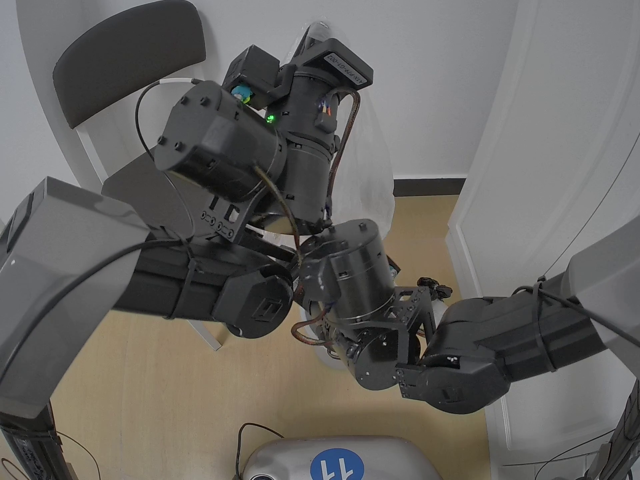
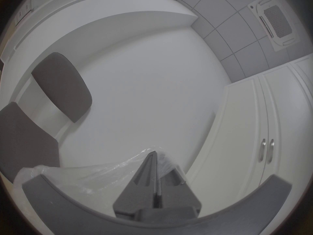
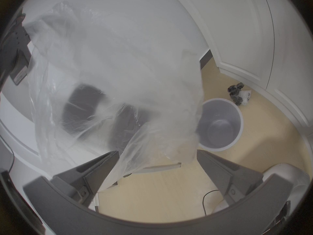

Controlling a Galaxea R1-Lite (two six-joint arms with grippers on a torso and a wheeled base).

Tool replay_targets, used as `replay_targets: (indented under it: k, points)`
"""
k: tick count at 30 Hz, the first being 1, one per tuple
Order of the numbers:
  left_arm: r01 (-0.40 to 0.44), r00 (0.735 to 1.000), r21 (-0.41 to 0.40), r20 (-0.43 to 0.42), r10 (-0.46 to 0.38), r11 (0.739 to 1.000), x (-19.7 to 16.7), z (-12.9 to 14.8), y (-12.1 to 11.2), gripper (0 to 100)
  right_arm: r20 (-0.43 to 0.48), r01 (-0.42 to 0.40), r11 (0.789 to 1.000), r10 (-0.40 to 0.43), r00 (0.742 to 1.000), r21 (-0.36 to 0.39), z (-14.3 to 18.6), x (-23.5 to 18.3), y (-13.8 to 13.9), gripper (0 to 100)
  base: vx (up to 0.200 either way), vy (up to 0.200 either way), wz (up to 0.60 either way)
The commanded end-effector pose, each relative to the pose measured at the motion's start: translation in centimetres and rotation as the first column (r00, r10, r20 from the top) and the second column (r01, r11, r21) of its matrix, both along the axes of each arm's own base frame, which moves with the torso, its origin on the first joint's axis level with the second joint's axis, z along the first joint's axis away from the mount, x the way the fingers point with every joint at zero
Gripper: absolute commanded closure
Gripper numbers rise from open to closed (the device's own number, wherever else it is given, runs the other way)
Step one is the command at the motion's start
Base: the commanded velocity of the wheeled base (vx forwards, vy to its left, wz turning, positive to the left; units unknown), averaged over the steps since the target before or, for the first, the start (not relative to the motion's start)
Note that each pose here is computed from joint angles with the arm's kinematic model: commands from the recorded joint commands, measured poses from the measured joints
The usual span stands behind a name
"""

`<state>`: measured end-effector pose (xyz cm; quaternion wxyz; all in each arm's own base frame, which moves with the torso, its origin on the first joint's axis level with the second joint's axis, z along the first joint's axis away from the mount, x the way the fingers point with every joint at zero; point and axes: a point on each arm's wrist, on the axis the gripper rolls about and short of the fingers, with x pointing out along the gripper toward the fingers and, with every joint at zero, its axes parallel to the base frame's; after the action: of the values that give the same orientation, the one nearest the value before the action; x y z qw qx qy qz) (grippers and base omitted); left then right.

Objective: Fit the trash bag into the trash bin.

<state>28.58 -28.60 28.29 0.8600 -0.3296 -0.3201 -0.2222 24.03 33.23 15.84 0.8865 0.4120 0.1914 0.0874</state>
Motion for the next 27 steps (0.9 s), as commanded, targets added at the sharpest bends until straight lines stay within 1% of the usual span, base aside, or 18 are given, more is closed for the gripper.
replay_targets:
  k: [1, 8, 15, 19, 25, 27]
  points:
    - [0.013, 1.000, -0.010, 0.009, -0.012, 1.000, -0.7, 0.6, 0.0, 100, 0.016, 0.020, 1.000, -0.020, 1.000, 0.022, 0.6, 0.7, -0.5, 0, 0.000, 0.000, 0.00]
    - [0.048, 0.999, 0.003, -0.003, -0.048, 0.999, -2.2, 0.6, -0.4, 100, 0.046, 0.060, 0.996, -0.062, 0.997, 0.063, 2.1, 1.6, -1.6, 0, 0.000, 0.000, 0.00]
    - [0.084, 0.996, 0.003, -0.001, -0.084, 0.996, -4.5, 1.5, -0.3, 100, 0.084, 0.086, 0.990, -0.096, 0.992, 0.115, 2.5, 2.5, -1.9, 0, 0.000, 0.000, 0.00]
    - [0.102, 0.995, 0.003, -0.004, -0.102, 0.995, -5.7, 1.8, -0.2, 100, 0.094, 0.107, 0.986, -0.119, 0.988, 0.128, 2.9, 3.2, -2.4, 0, 0.000, 0.000, 0.00]
    - [0.097, 0.995, -0.007, 0.002, -0.097, 0.995, -6.0, 2.4, 0.4, 100, 0.098, 0.126, 0.983, -0.139, 0.985, 0.134, 3.1, 3.9, -2.9, 0, 0.000, 0.000, 0.00]
    - [0.077, 0.997, 0.003, 0.006, -0.077, 0.997, -5.8, 2.5, 0.7, 100, 0.099, 0.131, 0.983, -0.145, 0.985, 0.131, 3.1, 4.1, -3.1, 0, 0.000, 0.000, 0.00]
